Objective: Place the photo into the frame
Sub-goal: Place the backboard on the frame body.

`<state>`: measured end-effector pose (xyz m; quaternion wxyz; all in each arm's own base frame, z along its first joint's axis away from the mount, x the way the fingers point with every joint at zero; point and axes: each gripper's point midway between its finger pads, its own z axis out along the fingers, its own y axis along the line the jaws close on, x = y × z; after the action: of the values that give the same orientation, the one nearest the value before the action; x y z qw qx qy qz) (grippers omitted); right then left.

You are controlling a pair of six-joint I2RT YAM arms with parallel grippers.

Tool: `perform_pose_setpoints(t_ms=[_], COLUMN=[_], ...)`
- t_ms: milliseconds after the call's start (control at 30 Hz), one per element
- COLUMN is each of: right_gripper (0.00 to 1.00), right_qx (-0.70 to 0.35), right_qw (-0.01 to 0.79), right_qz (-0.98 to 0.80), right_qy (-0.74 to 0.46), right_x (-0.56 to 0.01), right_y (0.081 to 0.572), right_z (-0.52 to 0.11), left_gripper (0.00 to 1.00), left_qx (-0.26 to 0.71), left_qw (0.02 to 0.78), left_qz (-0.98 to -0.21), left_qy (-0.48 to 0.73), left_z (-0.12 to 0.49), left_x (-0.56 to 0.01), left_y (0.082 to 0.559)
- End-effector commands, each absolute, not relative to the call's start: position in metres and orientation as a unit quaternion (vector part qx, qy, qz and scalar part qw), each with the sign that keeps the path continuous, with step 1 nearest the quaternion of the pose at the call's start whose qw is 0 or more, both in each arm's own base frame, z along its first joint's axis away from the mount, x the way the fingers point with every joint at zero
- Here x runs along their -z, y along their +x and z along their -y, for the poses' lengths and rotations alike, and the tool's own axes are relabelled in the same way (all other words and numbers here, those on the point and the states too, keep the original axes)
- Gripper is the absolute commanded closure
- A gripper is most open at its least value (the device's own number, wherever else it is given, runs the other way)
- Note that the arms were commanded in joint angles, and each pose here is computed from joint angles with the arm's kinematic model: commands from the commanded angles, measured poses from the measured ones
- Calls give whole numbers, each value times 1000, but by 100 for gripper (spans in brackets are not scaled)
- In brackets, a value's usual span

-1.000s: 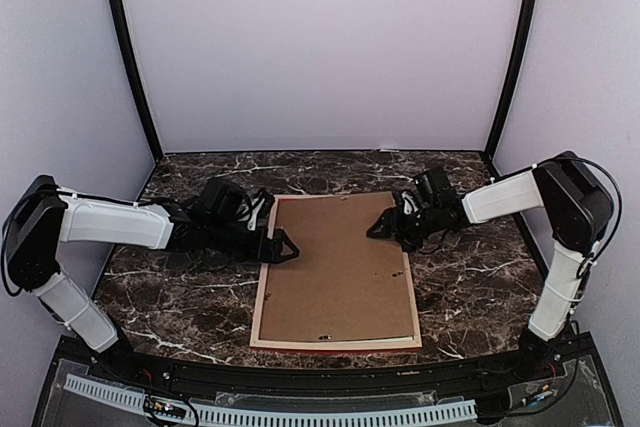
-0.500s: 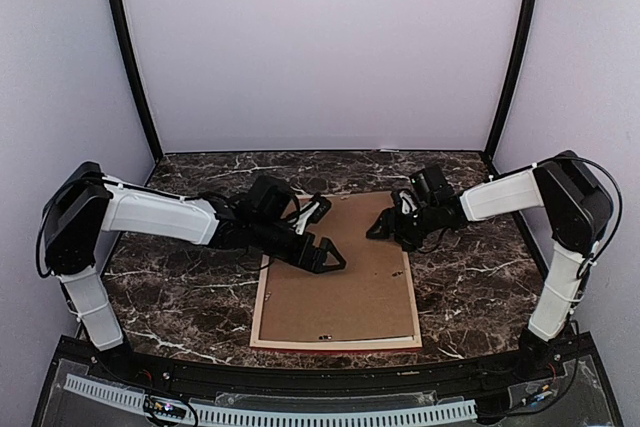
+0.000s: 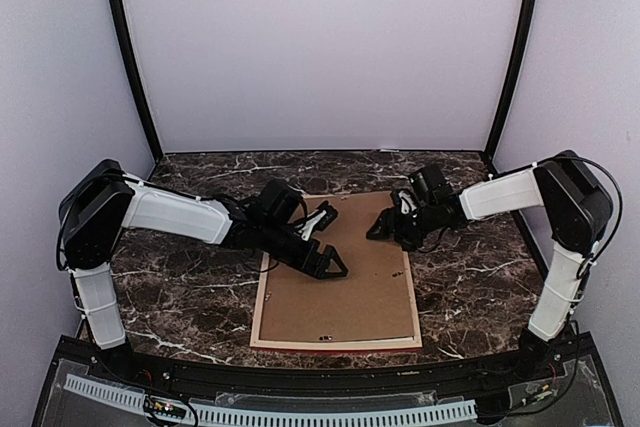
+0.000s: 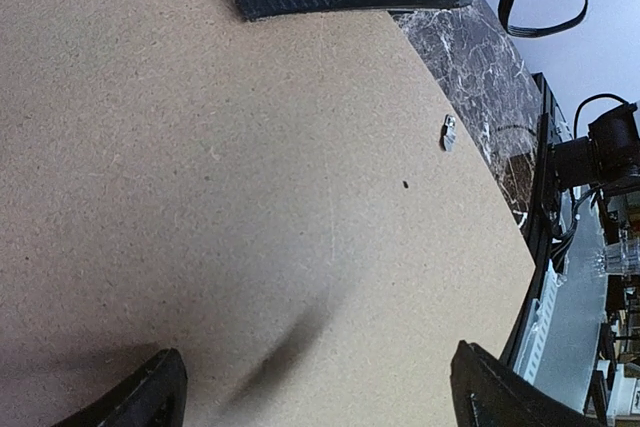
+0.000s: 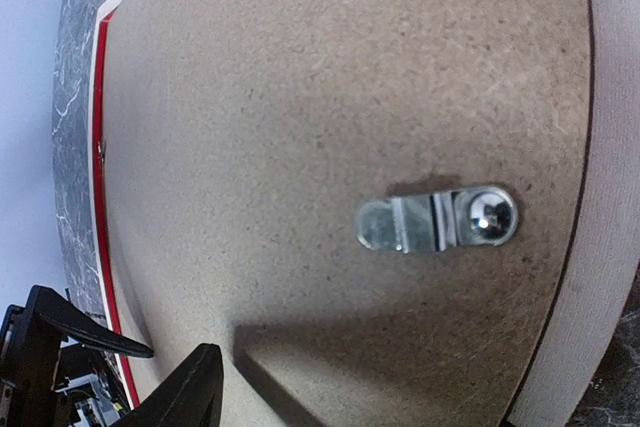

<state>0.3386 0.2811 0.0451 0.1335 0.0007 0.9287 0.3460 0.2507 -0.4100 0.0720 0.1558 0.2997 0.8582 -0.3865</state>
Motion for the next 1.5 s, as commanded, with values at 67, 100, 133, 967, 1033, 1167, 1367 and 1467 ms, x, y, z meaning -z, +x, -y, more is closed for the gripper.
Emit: perform_pose_setpoints(t_ms=[67,100,133,967,1033,1167,1367,1467], right_gripper=[38,38,38,37,37,37,37,37], right_qx=[-332,-328,-325,-257,-254,-244,-228,-223], right_qw=[146,146,146,158,159,165,177,179], right_qz=[-931,-933,-934,-952,-953,-955,-956,-957], right_qy=[-23,-24,-26,-45,-45,-46,-51,-54], right_x=[-52,-53,-53,-57,-58,-59,-65,-66], right_y=[344,345,345,356,357,358,361,362], right_z=[-284,-283,-283,-267,-266,-263,-258,-257], left_gripper=[6,6,6,9,9,9,9,9], left_qx=[356,354,352,334,334,334,334,335], left_qw=[118,117,115,103,103,104,105,106], left_qz=[-878,-880,-881,-892,-893,-893,-893,-892], left_qy=[297,296,296,285,284,284,283,283], left_z=[394,392,391,377,377,377,376,377], left_x=[-46,-44,-42,-28,-28,-29,-30,-31], left_y=[239,238,237,230,230,230,231,231])
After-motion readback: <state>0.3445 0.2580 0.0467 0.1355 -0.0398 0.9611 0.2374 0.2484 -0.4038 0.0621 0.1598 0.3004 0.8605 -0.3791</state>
